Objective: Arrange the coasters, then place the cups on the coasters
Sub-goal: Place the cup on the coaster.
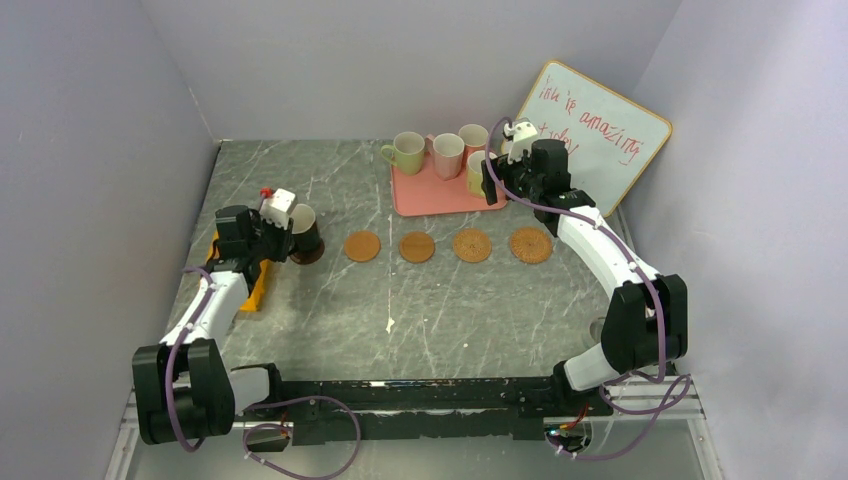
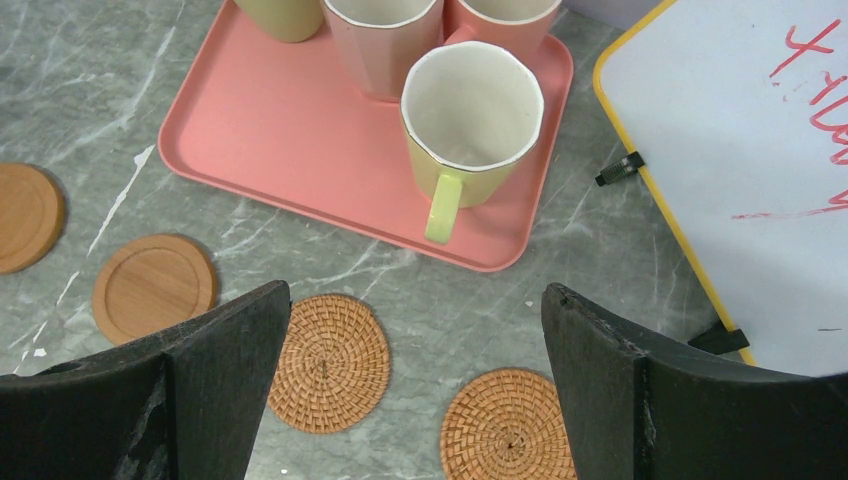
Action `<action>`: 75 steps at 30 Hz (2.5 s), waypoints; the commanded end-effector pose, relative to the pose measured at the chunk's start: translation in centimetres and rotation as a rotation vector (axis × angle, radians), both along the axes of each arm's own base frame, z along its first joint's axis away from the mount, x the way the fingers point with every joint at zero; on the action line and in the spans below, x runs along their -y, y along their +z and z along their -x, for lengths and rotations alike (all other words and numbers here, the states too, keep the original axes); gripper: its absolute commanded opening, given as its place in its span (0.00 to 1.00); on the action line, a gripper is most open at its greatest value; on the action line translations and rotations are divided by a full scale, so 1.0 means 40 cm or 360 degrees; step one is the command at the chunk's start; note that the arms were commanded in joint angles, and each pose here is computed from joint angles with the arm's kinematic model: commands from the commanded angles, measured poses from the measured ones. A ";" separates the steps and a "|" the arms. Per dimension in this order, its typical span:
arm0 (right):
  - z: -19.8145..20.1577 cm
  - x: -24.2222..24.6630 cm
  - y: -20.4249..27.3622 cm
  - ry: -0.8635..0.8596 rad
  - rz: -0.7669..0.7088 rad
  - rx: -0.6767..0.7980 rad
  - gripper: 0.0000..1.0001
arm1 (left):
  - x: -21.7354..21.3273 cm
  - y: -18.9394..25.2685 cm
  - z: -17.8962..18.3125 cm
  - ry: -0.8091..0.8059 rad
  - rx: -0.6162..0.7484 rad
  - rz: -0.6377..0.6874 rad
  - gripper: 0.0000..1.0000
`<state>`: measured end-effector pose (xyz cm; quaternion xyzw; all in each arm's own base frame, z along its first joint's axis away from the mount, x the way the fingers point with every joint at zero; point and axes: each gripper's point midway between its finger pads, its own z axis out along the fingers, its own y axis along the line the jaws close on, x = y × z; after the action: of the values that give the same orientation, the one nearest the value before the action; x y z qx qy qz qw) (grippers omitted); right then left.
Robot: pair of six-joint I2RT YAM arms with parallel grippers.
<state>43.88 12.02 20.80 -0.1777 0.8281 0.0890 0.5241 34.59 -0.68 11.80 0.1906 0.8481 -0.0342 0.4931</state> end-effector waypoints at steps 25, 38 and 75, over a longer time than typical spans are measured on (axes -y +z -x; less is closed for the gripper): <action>0.000 -0.010 0.051 0.0028 -0.0047 0.0093 1.00 | -0.006 0.075 0.000 -0.0023 0.0156 -0.0063 0.24; 0.001 -0.010 0.050 0.0026 -0.0049 0.0091 1.00 | -0.010 0.070 0.012 -0.0027 0.0153 -0.0090 0.32; 0.002 -0.009 0.054 0.0029 -0.0052 0.0096 1.00 | -0.032 0.016 0.011 -0.0033 0.0084 -0.0109 0.32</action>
<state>43.80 12.08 20.65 -0.1787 0.8287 0.0908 0.5225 33.59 0.38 11.96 0.2150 0.8418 -0.0038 0.4952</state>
